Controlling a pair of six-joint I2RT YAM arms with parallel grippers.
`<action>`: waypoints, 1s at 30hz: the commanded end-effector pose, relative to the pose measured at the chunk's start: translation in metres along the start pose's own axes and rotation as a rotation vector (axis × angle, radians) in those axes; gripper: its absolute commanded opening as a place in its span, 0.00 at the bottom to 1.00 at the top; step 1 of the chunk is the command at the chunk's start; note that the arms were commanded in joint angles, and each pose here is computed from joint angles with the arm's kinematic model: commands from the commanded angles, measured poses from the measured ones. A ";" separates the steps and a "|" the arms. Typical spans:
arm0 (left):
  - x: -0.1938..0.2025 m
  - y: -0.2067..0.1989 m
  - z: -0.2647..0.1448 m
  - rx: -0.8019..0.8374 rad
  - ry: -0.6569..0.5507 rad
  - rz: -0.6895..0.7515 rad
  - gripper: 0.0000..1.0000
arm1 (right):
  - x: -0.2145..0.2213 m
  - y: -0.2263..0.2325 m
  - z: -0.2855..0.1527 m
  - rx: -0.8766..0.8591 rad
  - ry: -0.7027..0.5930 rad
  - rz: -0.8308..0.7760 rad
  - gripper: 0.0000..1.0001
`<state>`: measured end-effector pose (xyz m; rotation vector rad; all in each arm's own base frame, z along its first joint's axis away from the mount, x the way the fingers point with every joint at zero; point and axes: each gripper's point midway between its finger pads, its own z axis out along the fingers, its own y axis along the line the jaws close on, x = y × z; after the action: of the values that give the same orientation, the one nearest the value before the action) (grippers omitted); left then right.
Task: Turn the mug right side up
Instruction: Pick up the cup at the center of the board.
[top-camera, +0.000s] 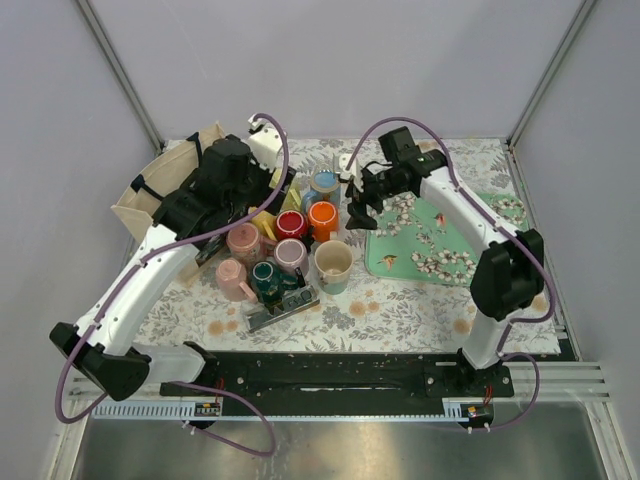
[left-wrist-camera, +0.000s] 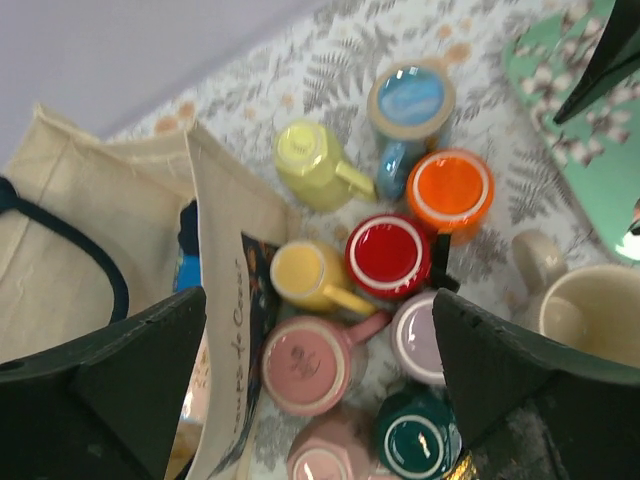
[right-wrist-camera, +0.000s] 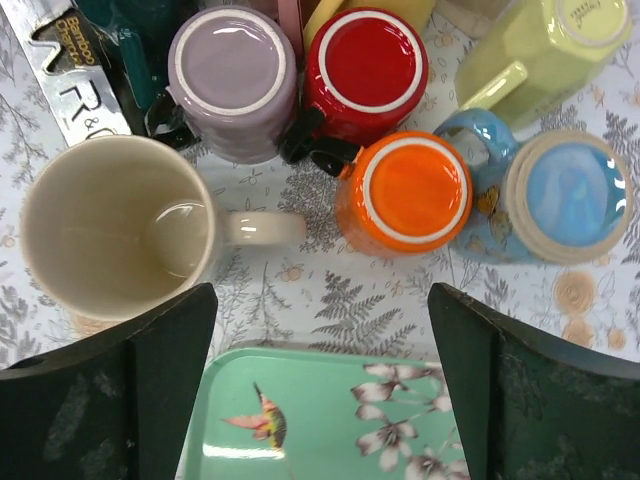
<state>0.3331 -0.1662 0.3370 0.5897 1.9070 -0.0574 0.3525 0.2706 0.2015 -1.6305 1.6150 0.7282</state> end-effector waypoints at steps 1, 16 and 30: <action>0.033 -0.008 -0.005 0.091 0.188 -0.008 0.99 | -0.008 -0.001 0.018 -0.076 0.039 -0.216 0.95; 0.068 -0.030 -0.021 0.238 0.263 0.008 0.99 | 0.032 0.042 0.065 -0.348 0.166 -0.793 0.91; 0.065 -0.025 -0.024 0.229 0.250 0.036 0.99 | 0.065 0.091 0.032 -0.485 0.276 -0.750 0.77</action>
<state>0.2846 -0.1607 0.2690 0.8197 2.2004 -0.1936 0.2902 0.2767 0.0986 -2.5725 0.7966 0.5019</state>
